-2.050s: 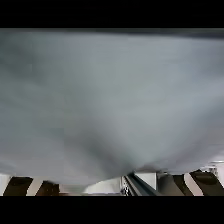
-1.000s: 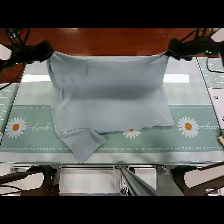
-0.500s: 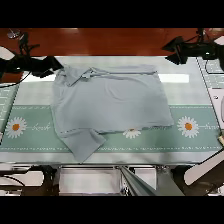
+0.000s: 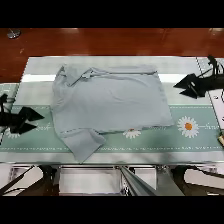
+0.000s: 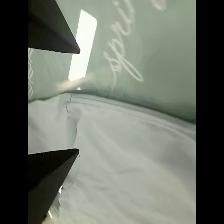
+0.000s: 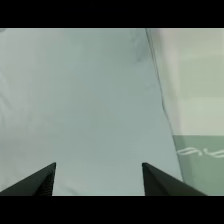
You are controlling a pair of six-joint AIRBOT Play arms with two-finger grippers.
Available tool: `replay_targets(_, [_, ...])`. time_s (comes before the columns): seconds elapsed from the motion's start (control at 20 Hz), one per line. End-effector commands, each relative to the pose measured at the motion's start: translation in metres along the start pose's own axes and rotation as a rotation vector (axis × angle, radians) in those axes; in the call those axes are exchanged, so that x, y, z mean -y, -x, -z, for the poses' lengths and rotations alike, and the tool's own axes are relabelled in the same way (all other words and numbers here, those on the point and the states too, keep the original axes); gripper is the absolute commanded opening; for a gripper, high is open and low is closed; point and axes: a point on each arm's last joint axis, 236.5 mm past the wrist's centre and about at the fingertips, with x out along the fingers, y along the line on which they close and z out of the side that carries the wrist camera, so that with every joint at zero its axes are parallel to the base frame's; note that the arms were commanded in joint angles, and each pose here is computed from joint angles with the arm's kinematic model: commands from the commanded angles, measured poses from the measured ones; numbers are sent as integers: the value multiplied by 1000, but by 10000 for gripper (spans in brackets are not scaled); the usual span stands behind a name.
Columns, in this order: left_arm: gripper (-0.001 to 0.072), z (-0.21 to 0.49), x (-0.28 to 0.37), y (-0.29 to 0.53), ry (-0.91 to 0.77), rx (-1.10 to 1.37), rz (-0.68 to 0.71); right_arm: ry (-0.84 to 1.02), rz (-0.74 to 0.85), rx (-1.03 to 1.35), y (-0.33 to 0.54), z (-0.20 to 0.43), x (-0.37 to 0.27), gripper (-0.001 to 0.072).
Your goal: Fold the shirts.
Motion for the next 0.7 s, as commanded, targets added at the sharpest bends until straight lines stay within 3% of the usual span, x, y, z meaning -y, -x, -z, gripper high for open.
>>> replay_targets(0.0, [699,29,-7,-20,194,91,163,-92,-79,69,-22,57,3,615])
replay_targets(0.3, [700,63,7,-56,135,-20,162,-60,-119,-46,-36,120,3,615])
replay_targets(0.65, [699,55,35,-81,8,21,140,-86,-172,-17,-30,110,-9,615])
